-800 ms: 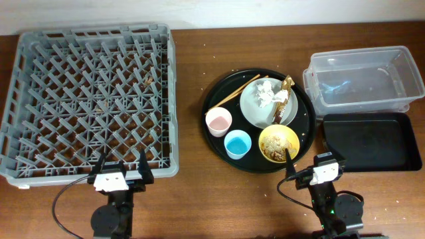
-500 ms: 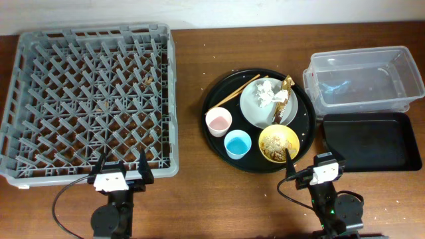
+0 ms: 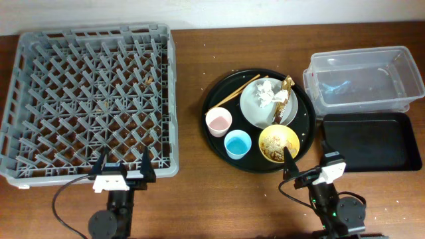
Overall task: Sort waste into correct bins and load items into the dishwasher rack
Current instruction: 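Carry the crumpled foil and wrapper with the right gripper into the clear bin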
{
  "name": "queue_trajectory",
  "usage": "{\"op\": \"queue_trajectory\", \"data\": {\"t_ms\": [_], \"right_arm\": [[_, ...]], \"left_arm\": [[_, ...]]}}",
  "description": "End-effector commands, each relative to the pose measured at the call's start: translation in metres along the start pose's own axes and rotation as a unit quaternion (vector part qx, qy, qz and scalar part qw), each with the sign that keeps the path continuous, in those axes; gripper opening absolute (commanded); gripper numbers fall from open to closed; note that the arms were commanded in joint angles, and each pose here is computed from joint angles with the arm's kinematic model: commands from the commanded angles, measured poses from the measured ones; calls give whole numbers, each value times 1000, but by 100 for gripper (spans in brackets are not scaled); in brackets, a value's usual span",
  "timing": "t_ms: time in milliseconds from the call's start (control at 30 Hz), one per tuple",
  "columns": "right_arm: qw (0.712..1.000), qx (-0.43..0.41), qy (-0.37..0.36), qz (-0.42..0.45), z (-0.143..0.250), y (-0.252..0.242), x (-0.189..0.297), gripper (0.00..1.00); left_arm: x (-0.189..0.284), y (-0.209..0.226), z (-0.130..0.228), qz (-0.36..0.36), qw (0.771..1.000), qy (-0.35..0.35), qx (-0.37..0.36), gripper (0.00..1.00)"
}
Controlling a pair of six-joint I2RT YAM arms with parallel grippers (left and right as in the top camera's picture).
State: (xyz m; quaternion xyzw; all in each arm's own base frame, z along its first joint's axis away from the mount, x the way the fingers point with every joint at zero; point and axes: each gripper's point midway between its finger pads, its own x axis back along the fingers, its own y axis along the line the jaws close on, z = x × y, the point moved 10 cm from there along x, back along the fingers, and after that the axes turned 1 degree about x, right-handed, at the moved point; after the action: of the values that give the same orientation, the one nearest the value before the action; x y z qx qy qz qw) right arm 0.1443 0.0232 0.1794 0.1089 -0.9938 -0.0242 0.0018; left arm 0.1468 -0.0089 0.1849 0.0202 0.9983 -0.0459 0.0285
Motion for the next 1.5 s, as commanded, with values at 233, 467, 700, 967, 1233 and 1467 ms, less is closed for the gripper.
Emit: {"op": "queue_trajectory", "data": {"t_ms": [233, 467, 700, 967, 1233, 1467], "right_arm": [[967, -82, 239, -19, -159, 8, -42, 98], [917, -121, 378, -36, -147, -4, -183, 98], [870, -79, 487, 7, 15, -32, -280, 86], [843, -122, 524, -13, 36, -29, -286, 4], [863, -197, 380, 268, -96, -144, -226, 4], [870, -254, 421, 46, -91, -109, -232, 70]], "left_arm": [[-44, -29, -153, 79, 980, 179, 17, 99], [-138, -40, -149, 99, 899, 424, 54, 99], [-166, -38, -107, 87, 865, 490, 61, 99], [-168, -37, -104, 86, 863, 494, 61, 99], [-168, -37, -104, 86, 863, 494, 61, 99], [-168, -37, -104, 86, 863, 494, 61, 99]]}}
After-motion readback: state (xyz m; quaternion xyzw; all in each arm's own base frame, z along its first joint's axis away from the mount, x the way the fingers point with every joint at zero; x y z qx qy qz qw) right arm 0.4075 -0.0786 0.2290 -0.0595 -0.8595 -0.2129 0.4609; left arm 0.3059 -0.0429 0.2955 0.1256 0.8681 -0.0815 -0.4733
